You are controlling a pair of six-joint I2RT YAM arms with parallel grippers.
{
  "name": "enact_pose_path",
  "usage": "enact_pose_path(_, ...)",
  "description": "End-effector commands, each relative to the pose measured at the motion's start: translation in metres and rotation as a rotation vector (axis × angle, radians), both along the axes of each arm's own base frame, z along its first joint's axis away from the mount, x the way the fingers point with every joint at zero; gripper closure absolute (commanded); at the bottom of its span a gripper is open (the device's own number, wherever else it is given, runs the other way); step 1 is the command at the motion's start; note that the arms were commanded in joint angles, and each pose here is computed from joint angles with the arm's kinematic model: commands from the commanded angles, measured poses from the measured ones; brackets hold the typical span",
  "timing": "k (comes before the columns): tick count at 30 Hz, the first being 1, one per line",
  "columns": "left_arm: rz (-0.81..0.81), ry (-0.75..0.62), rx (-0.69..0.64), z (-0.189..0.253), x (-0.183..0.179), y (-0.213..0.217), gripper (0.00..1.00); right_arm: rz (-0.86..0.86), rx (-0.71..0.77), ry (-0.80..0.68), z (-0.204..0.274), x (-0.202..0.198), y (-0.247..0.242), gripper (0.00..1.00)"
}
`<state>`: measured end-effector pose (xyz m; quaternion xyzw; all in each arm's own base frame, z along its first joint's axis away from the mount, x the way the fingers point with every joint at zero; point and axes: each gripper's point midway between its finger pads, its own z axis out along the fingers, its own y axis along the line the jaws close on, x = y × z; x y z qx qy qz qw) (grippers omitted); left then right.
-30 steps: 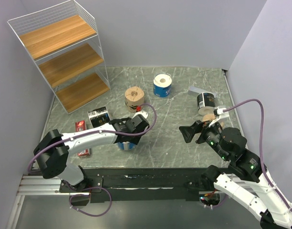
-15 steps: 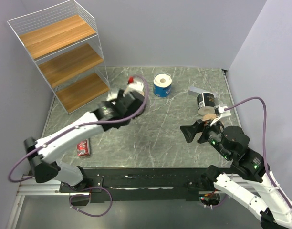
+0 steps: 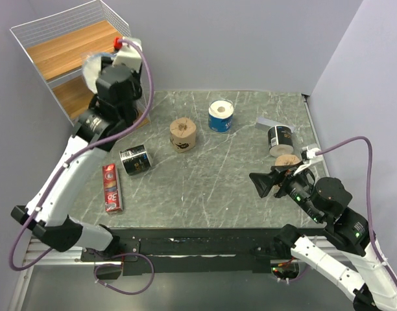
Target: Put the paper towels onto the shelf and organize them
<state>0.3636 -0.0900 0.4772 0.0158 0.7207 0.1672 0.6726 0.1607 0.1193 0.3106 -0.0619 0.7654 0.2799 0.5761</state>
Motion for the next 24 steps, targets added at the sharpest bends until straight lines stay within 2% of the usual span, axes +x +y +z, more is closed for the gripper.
enact_pose_path(1,0.071,-0.148,0.047,0.057,0.016,0.033,0.83,0.028,0.000,-0.051,0.011,-0.003,0.001,0.01)
enact_pose_path(12,0.141,-0.234,0.074,0.096,0.035,0.066,0.82,0.039,0.014,-0.051,0.018,-0.004,0.003,0.00)
enact_pose_path(17,0.177,-0.223,0.112,0.095,0.052,0.074,0.81,0.044,0.010,-0.032,0.018,-0.003,0.006,0.01)
enact_pose_path(24,0.183,-0.249,0.091,0.103,0.062,0.090,0.79,0.044,0.023,-0.033,0.018,-0.007,0.003,0.00)
